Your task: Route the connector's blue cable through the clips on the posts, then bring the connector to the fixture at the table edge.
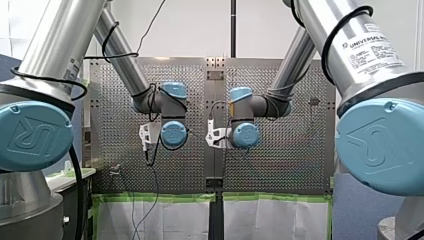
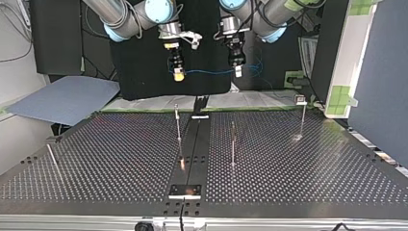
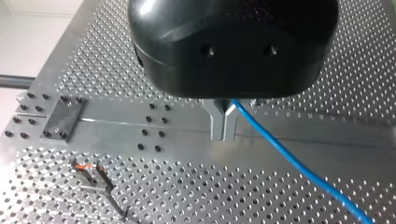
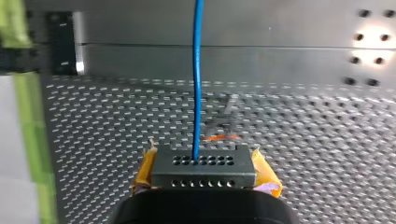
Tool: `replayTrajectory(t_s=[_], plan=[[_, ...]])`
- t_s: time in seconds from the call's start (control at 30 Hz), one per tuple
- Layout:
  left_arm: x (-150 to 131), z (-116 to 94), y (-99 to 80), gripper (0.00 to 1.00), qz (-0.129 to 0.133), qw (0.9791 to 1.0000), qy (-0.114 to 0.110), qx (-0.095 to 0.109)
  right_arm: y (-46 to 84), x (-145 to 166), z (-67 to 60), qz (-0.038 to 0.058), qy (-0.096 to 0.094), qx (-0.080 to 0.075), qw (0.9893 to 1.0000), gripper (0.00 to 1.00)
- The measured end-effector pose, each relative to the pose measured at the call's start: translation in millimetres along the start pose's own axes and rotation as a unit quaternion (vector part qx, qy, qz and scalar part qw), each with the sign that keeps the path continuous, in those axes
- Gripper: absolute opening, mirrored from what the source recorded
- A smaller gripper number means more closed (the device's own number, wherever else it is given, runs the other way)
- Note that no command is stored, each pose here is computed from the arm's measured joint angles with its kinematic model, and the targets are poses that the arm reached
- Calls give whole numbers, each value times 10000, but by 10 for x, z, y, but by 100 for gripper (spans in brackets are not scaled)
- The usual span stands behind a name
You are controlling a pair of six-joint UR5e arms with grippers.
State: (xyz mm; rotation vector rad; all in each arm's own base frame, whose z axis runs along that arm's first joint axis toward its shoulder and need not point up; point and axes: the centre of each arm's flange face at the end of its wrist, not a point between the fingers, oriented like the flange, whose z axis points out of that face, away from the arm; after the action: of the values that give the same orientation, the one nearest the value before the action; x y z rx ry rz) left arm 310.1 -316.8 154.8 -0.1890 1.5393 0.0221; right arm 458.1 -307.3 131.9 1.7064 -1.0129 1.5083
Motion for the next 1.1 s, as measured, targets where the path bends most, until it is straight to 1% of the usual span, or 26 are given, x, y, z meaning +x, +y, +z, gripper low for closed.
replayTrajectory(t_s=[0.03, 0.1, 0.13, 0.23, 0.33, 0.4, 0.53, 0.6, 0.67, 0.77, 0.87, 1.0, 1.1], plan=[[-8, 19, 15, 0, 43, 10000, 26, -31, 2, 100, 29, 41, 64, -6, 10000, 0], [-11, 43, 42, 0, 109, 9999, 69, -75, 6, 235, 66, 86, 145, -16, 9999, 0], [-9, 55, 61, 0, 155, 9998, 103, -101, 10, 370, 98, 121, 224, -21, 9997, 0], [0, 91, 110, 0, 250, 9994, 175, -151, 21, 629, 151, 163, 371, -27, 9992, 0], [1, 165, 176, 0, 334, 9990, 250, -175, 47, 866, 185, 189, 494, -48, 9986, 0], [-15, 218, 210, 0, 346, 9989, 261, -181, 65, 987, 191, 199, 547, -58, 9983, 0], [-110, 341, 269, 0, 285, 9993, 186, -178, 90, 1196, 156, 204, 601, -7, 9980, 0], [-191, 400, 288, 0, 215, 9996, 97, -180, 103, 1264, 134, 206, 616, 6, 9979, 0], [-268, 449, 301, 0, 149, 9997, 19, -197, 124, 1356, 110, 214, 670, 9, 9975, 0], [-348, 523, 296, 0, 79, 9997, -61, -204, 148, 1459, 85, 228, 750, 8, 9969, 0], [-405, 597, 275, 0, 22, 9998, -110, -170, 159, 1495, 83, 227, 779, 7, 9967, 0], [-484, 713, 241, 0, -11, 9998, -162, -142, 197, 1459, 173, 173, 774, 9, 9969, 0], [-563, 815, 198, 0, -6, 9998, -181, -88, 226, 1357, 255, 151, 715, 1, 9973, 0]])
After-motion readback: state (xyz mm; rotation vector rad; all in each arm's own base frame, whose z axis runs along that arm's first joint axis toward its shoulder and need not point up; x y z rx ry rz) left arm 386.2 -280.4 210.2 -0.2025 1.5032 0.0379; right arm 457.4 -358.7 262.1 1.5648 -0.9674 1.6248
